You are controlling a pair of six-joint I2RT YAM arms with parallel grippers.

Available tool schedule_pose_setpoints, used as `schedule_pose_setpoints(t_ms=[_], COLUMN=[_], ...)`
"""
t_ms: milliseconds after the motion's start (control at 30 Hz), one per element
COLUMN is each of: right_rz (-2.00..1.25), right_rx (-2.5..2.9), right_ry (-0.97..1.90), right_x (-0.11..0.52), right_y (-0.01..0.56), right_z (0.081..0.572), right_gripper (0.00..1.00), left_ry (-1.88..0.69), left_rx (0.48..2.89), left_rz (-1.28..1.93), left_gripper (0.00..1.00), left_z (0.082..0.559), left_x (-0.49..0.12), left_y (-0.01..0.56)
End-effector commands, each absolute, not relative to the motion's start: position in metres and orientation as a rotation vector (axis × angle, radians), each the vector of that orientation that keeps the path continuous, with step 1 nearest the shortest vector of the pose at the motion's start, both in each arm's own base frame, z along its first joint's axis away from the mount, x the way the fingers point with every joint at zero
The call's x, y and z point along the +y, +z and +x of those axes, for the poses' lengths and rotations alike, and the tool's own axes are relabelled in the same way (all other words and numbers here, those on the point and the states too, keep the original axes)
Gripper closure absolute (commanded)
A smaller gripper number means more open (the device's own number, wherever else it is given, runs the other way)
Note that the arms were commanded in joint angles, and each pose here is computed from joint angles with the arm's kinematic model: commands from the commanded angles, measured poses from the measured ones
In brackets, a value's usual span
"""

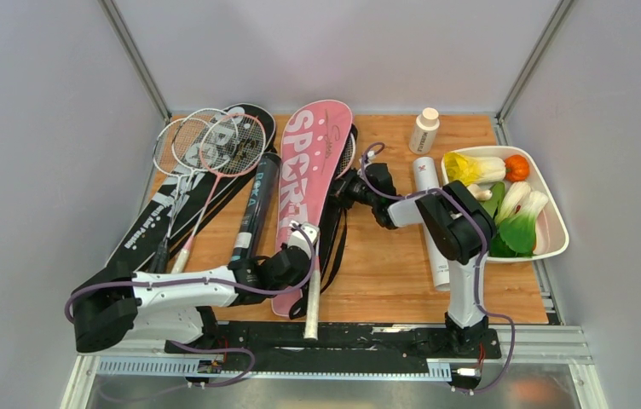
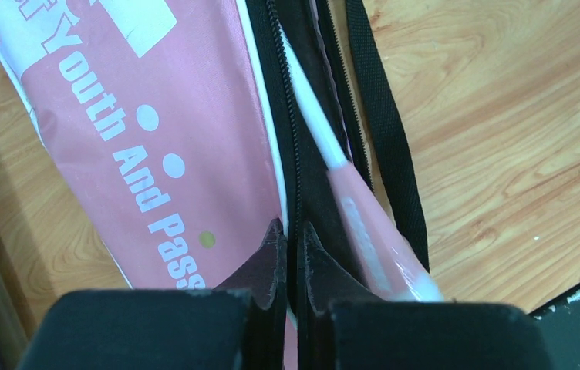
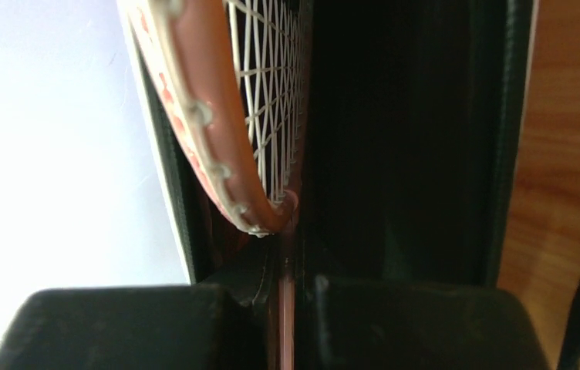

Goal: Pack up the badminton gear
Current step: Place the racket in the racket bag.

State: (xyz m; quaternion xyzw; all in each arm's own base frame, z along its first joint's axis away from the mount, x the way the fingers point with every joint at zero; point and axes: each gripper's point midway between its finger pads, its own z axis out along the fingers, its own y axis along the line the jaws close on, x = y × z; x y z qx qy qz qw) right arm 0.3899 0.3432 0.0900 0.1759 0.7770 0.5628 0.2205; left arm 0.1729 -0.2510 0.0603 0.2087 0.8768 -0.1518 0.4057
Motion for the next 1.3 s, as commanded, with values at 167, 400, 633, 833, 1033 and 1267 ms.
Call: schedule_pose_setpoints(t_ms=[167, 400, 633, 833, 1033, 1267], right_rz=[0.479, 0.361, 0.101, -0.092, -0.168, -0.122], right_rx=[2.089, 2.198, 2.405, 2.475, 2.506, 2.537], right_ry=[1.461, 1.390, 1.299, 1.274, 1.249, 1.173], right_x=[0.350, 0.347, 0.317, 0.300, 0.298, 0.284], right_y=[0.104, 0.105, 0.101, 0.093, 0.085, 0.068], right_z=[0.445, 0.431, 0.357, 0.281, 0.217, 0.190], right_gripper=[0.96, 0.56, 0.36, 0.35, 0.38, 0.43], left_ry=[-0.544, -0.542, -0.565, -0.579, -0.588, -0.587], left_rx=[2.176, 2.180, 2.167, 2.161, 2.155, 2.156], left_rz=[0.502, 0.447, 0.429, 0.412, 0.404, 0.409], left_gripper=[1.00, 1.00, 1.00, 1.00, 1.00, 1.00], left_z=[0.163, 0.170, 0.173, 0.176, 0.177, 0.178], left_x=[-0.268, -0.275, -0.285, -0.290, -0.292, -0.296], left_y=[0.073, 0.078, 0.083, 0.087, 0.088, 0.091])
